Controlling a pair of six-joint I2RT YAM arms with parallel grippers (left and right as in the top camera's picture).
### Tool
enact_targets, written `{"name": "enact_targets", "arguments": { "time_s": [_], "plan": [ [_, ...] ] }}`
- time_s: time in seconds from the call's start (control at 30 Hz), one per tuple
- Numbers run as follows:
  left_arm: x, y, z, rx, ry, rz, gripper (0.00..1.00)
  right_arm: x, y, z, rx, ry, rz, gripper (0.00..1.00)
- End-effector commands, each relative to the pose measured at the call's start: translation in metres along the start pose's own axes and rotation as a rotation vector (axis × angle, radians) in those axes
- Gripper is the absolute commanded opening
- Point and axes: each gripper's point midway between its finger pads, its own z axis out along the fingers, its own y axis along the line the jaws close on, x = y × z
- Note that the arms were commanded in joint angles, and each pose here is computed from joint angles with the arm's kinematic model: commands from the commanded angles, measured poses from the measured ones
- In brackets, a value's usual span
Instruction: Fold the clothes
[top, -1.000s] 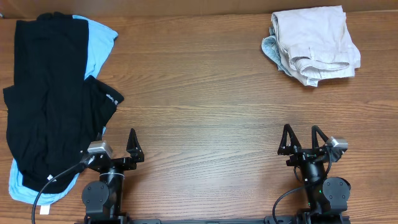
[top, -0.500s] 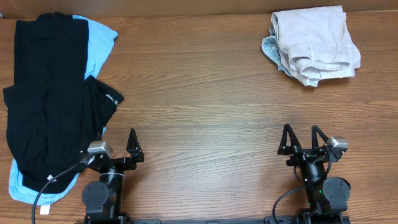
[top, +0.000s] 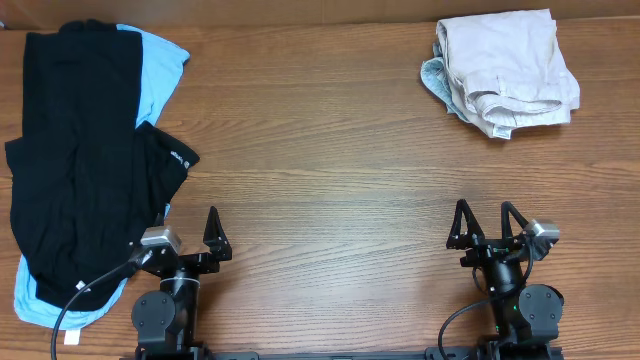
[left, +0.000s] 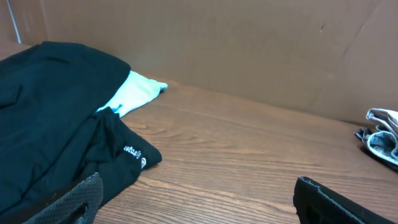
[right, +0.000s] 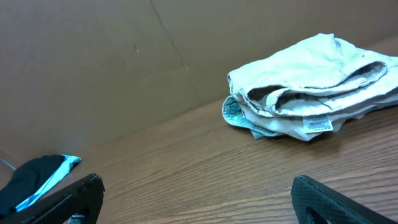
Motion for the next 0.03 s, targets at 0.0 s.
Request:
{"name": "enact_targets", "arguments": {
  "time_s": [0.0],
  "plan": [
    [-0.0011, 0.0040, -0.0004, -0.018, -0.010, 0.008, 1.00, 0.0010, -0.0016, 0.0002, 0.006, -0.008, -0.006, 1.00]
  ]
}}
